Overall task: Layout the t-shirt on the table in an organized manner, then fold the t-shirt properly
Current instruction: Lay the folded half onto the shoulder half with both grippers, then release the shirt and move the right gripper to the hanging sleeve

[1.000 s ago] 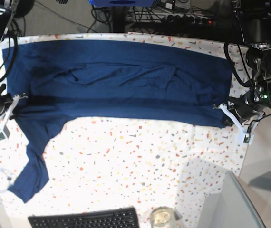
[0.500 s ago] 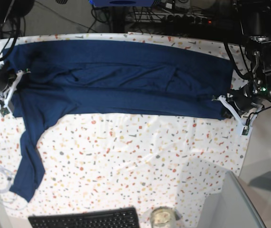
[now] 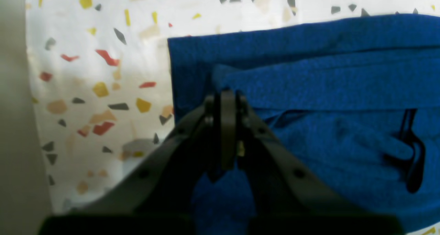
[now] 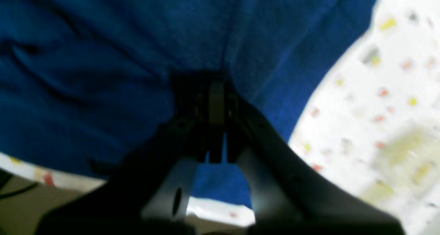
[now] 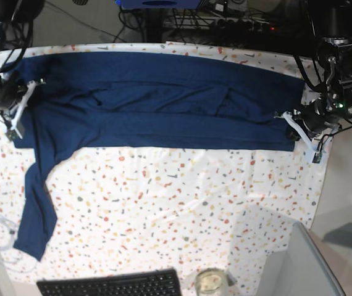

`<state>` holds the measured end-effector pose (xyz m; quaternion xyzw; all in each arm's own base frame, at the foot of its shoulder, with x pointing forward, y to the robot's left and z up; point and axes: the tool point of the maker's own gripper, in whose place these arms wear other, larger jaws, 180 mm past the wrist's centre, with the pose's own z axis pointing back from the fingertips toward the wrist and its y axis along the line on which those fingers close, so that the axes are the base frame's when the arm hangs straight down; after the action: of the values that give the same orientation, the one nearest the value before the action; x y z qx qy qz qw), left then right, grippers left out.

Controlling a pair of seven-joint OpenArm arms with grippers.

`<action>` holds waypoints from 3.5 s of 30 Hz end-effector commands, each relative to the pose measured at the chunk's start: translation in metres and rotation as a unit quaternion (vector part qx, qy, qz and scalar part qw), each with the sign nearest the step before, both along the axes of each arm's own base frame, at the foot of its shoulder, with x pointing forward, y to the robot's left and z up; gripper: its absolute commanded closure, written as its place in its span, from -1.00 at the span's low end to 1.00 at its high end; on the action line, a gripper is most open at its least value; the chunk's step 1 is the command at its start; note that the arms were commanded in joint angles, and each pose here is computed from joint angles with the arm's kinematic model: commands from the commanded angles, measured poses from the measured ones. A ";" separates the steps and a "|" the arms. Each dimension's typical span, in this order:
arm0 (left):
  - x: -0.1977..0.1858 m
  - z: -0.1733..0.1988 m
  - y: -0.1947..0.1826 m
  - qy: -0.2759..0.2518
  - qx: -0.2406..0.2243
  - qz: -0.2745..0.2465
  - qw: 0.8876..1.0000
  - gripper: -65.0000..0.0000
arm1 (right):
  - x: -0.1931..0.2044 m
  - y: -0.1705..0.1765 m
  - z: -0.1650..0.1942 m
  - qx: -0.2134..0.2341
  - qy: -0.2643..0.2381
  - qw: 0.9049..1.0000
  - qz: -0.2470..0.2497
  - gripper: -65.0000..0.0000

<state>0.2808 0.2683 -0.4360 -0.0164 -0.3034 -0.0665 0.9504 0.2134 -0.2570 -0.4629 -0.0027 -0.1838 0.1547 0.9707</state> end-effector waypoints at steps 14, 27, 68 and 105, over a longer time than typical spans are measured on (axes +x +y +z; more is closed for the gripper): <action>0.008 0.020 -0.009 -0.036 -0.001 -0.012 0.999 1.00 | 0.007 -0.030 0.024 -0.026 -0.025 0.999 -0.033 0.98; -0.014 0.005 -0.008 -0.011 0.003 -0.011 1.000 1.00 | 0.004 -0.026 0.020 -0.020 -0.020 0.999 -0.036 0.98; -0.023 0.002 0.001 -0.009 -0.004 0.017 1.000 1.00 | -0.027 0.005 -0.003 0.011 0.033 0.998 -0.048 0.98; -0.035 0.083 0.051 -0.135 0.018 0.141 0.981 -0.96 | 0.187 -0.037 0.060 0.081 -0.126 0.986 -0.077 -0.19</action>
<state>0.2434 0.3164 -0.3620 0.0481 -0.4145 0.0684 0.9062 0.3885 -0.2859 -0.4192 0.0497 -0.2960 0.0630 0.9518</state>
